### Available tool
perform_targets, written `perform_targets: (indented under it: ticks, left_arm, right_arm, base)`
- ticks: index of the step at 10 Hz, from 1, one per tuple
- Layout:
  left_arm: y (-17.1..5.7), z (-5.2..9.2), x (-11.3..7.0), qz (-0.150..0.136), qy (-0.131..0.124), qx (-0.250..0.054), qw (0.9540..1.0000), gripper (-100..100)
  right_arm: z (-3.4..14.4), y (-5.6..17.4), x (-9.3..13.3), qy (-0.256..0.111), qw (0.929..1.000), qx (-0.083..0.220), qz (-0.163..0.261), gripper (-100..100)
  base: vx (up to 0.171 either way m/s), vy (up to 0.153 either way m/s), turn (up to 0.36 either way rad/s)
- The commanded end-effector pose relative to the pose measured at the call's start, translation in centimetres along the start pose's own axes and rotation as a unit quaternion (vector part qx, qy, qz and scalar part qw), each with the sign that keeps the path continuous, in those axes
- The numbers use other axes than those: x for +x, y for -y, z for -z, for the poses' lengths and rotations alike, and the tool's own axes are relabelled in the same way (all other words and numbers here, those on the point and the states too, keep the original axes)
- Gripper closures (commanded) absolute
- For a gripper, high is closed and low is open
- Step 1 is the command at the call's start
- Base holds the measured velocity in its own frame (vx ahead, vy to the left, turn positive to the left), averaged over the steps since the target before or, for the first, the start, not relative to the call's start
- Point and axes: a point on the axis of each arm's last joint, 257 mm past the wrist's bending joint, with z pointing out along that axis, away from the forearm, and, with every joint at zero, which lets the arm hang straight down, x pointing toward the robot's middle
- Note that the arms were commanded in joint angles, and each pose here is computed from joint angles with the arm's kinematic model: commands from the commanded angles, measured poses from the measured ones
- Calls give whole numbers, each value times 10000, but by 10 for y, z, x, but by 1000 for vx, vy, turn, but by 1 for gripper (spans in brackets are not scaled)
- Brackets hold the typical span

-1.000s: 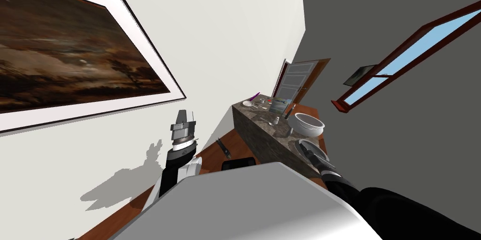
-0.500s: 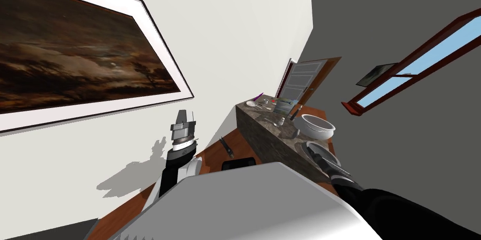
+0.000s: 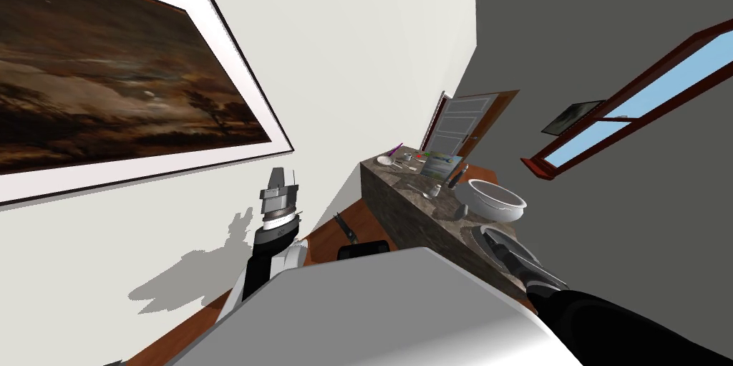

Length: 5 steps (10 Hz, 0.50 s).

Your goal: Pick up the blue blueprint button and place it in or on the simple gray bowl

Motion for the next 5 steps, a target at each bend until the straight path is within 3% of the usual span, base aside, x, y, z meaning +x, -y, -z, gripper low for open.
perform_targets:
  ticks: [1, 5]
  left_arm:
    - [0, 0, 0, 0, 0, 0, 10000, 0]
    - [0, 0, 0, 1, 0, 0, 10000, 0]
  right_arm:
    - [0, 3, 4, -16, 10000, 34, 1, -100]
    - [0, 3, 4, -16, 10000, 34, 1, -100]
  base:
    - [53, -56, -32]
    - [3, -7, 9]
